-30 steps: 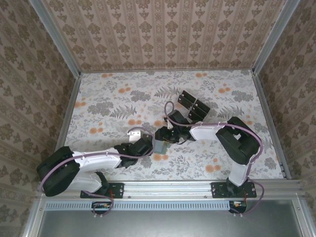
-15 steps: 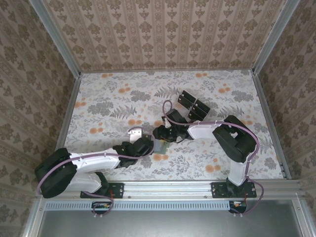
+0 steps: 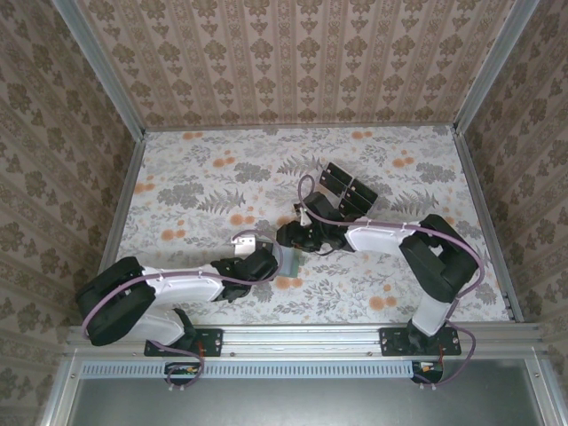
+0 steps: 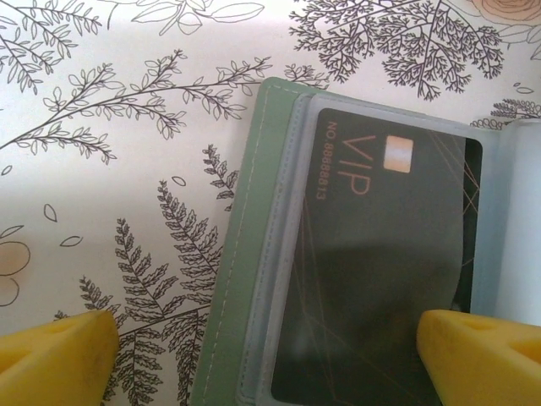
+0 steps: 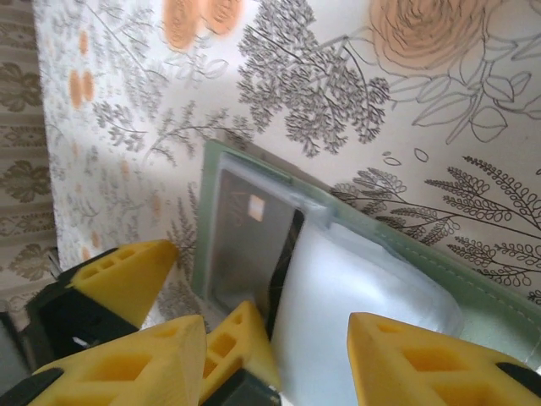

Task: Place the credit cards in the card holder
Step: Flip over the card slot in the card holder.

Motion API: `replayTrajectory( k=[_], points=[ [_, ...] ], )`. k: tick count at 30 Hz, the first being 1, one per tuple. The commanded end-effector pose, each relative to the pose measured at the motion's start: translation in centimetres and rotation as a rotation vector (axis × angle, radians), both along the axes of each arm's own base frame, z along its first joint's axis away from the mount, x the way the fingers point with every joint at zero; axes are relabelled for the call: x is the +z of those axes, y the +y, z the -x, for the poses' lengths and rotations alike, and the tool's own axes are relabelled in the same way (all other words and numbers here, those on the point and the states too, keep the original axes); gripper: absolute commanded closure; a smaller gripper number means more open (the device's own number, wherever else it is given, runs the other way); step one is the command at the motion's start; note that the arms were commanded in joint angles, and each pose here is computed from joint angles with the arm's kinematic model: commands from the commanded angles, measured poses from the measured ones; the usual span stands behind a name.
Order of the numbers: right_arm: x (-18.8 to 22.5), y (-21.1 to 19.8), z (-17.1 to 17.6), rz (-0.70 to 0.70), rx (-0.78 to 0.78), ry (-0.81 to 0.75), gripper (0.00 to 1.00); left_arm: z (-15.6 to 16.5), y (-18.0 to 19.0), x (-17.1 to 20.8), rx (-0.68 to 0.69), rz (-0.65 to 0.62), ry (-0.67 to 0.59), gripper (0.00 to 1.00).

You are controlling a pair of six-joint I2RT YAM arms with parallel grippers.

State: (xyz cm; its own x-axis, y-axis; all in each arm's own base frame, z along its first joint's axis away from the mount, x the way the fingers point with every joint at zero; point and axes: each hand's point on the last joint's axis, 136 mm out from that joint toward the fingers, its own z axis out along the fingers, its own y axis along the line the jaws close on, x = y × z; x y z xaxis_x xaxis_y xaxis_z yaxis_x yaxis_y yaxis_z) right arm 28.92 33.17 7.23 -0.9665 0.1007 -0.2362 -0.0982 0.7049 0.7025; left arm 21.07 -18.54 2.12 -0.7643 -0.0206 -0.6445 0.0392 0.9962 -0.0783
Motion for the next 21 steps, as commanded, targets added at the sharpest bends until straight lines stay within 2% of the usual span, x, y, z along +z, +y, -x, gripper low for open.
replayTrajectory(
  k=[1,21],
  points=[
    [-0.9,-1.3,0.7,0.048,-0.012,0.013,0.52,0.5,1.6,-0.9,0.046,-0.053,0.017,0.0],
    [-4.6,-0.8,2.2,0.083,-0.005,0.097,0.52,0.6,2.1,-0.9,0.063,-0.058,0.013,0.0]
  ],
)
